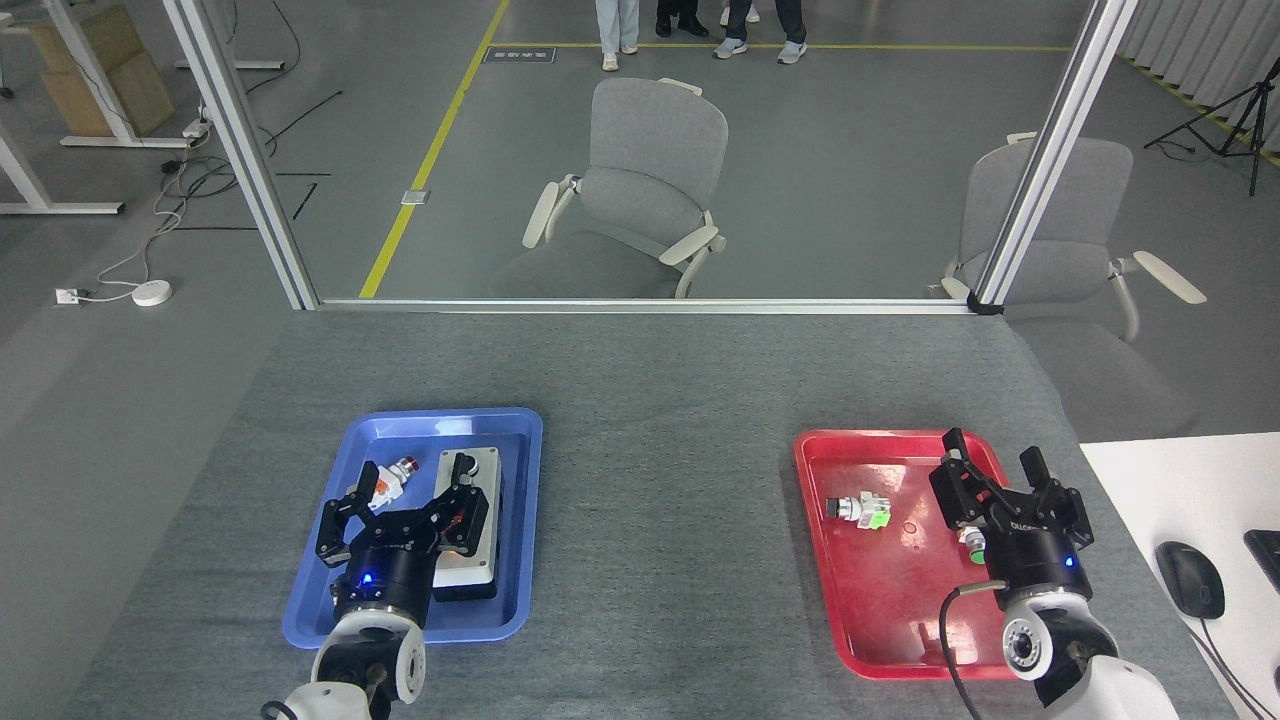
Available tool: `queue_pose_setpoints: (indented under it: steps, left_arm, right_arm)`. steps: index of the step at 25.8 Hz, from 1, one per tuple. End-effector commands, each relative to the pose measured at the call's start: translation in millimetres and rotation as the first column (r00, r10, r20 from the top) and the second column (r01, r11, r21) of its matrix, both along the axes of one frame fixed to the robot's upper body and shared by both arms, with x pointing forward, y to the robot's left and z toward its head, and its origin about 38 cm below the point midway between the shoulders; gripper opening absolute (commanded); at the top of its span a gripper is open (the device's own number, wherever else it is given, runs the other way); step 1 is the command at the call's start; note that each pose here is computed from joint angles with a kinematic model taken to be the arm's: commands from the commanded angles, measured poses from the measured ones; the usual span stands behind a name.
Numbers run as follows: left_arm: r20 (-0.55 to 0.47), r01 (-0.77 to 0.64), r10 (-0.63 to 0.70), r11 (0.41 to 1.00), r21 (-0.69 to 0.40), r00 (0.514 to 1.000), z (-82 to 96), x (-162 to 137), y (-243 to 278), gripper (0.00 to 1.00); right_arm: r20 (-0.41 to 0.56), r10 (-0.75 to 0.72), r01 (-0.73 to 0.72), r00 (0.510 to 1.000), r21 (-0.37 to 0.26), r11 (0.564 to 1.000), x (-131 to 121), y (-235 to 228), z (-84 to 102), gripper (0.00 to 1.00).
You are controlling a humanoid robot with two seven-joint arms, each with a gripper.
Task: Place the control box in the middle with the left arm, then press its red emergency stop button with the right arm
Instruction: 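Lower the left gripper onto the grey control box and grasp it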
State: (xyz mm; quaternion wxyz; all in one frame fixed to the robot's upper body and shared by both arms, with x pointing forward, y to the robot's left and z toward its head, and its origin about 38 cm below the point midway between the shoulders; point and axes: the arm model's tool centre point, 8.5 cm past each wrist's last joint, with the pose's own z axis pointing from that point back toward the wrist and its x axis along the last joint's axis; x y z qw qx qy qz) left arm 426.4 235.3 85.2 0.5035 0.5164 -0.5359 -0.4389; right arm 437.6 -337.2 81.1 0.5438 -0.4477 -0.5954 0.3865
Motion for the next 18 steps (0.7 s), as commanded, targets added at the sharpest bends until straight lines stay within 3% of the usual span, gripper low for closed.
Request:
queue_pose_setpoints:
  steps: [1,18]
  left_arm:
    - [0.006,0.008,-0.008,1.000,0.001,1.000,1.2,0,-1,0.98]
    - [0.057,0.034,-0.035,0.999,0.014,0.998,14.1,0,-1,0.99]
  right_arm:
    - [-0.002,-0.002,0.002,1.000,-0.002,1.000,0,-2,0.2,1.00]
    - [0.012,-0.039,0.039,0.999,0.015,0.999,0,-15,6.4,1.00]
